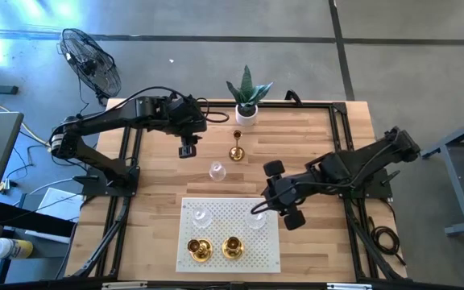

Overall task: Pick & Place candle stick holders
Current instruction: Put the transparent candle holder on the shelf

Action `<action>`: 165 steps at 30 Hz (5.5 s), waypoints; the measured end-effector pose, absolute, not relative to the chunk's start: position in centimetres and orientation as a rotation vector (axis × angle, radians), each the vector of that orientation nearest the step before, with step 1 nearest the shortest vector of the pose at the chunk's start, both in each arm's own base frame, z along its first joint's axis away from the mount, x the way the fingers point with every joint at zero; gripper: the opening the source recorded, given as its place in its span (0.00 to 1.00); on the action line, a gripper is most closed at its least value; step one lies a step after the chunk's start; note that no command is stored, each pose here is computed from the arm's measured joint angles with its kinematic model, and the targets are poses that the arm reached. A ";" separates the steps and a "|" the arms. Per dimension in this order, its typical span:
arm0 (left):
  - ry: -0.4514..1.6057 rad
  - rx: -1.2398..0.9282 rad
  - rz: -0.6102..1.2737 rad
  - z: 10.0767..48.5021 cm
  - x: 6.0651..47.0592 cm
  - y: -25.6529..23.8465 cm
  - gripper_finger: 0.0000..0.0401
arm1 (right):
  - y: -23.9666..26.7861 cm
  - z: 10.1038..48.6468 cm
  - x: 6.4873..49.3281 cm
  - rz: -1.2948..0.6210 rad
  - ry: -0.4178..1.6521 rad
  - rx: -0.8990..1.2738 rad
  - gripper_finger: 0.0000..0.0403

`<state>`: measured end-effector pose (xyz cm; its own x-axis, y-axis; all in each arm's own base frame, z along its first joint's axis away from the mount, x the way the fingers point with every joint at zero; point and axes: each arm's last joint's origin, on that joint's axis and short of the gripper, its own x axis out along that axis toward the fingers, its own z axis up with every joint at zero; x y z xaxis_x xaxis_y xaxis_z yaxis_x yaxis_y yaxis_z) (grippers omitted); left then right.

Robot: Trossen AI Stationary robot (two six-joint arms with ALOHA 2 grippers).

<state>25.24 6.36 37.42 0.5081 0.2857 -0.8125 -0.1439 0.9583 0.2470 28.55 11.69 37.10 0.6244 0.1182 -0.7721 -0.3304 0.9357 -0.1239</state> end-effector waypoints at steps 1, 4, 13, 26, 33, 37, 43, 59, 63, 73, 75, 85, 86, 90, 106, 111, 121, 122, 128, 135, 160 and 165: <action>1.006 0.154 0.260 37.4 25.2 6.4 0.41 | 11.7 37.2 28.5 0.262 0.858 -0.268 0.44; 1.007 0.154 0.260 37.4 25.2 6.4 0.51 | 11.6 37.5 28.3 0.257 0.843 -0.268 0.44; 0.989 0.043 0.171 37.3 25.3 6.0 0.64 | 10.9 38.8 27.2 0.191 0.795 -0.249 0.44; 0.955 -0.326 0.399 36.7 26.0 6.3 0.64 | 11.0 39.2 26.8 0.180 0.779 -0.164 0.44; 1.016 -0.399 0.392 35.3 27.2 6.4 0.64 | 11.2 39.6 27.2 0.184 0.733 -0.074 0.44; 1.060 -0.421 0.365 34.7 27.5 6.4 0.64 | 11.4 39.7 27.2 0.211 0.718 -0.065 0.44; 1.075 -0.423 0.367 34.3 27.9 6.5 0.64 | 11.9 39.9 27.2 0.240 0.685 -0.101 0.44; 1.150 -0.562 0.334 32.4 29.5 6.5 0.64 | 12.6 40.1 27.1 0.248 0.677 -0.027 0.44; 1.182 -0.566 0.338 32.0 29.5 6.5 0.64 | 13.1 40.4 27.1 0.269 0.639 -0.014 0.44; 1.203 -0.601 0.366 31.7 29.6 6.5 0.64 | 14.0 41.2 27.2 0.310 0.549 0.008 0.44; 1.207 -0.609 0.372 31.6 29.6 6.5 0.64 | 14.1 41.3 27.3 0.315 0.535 0.013 0.44; 1.195 -0.630 0.398 31.5 29.8 6.6 0.64 | 14.2 41.5 27.4 0.347 0.514 0.004 0.44; 1.199 -0.636 0.404 31.4 29.9 6.6 0.64 | 14.2 41.5 27.4 0.351 0.513 -0.008 0.44; 1.224 -0.666 0.431 31.1 29.9 6.6 0.64 | 14.1 41.5 27.4 0.349 0.509 -0.024 0.44; 1.264 -0.644 0.494 30.3 30.2 6.4 0.64 | 14.1 41.5 27.4 0.347 0.510 -0.020 0.44; 1.345 -0.667 0.466 28.6 31.2 6.5 0.64 | 14.1 41.4 27.4 0.346 0.511 -0.020 0.44; 1.342 -0.615 0.416 27.3 32.4 6.8 0.64 | 14.1 41.4 27.4 0.348 0.512 -0.020 0.44; 1.327 -0.613 0.412 27.3 32.6 6.8 0.64 | 14.1 41.4 27.4 0.348 0.512 -0.020 0.44; 1.259 -0.625 0.379 27.5 33.3 6.9 0.64 | 14.1 41.4 27.4 0.349 0.512 -0.019 0.44; 1.232 -0.662 0.339 27.1 33.9 7.3 0.64 | 14.1 41.4 27.4 0.342 0.517 0.005 0.44; 1.180 -0.677 0.372 26.8 34.4 8.6 0.64 | 14.2 41.3 27.5 0.342 0.522 0.005 0.44; 1.231 -0.690 0.362 25.2 35.1 8.6 0.64 | 14.1 41.3 27.4 0.342 0.527 0.003 0.44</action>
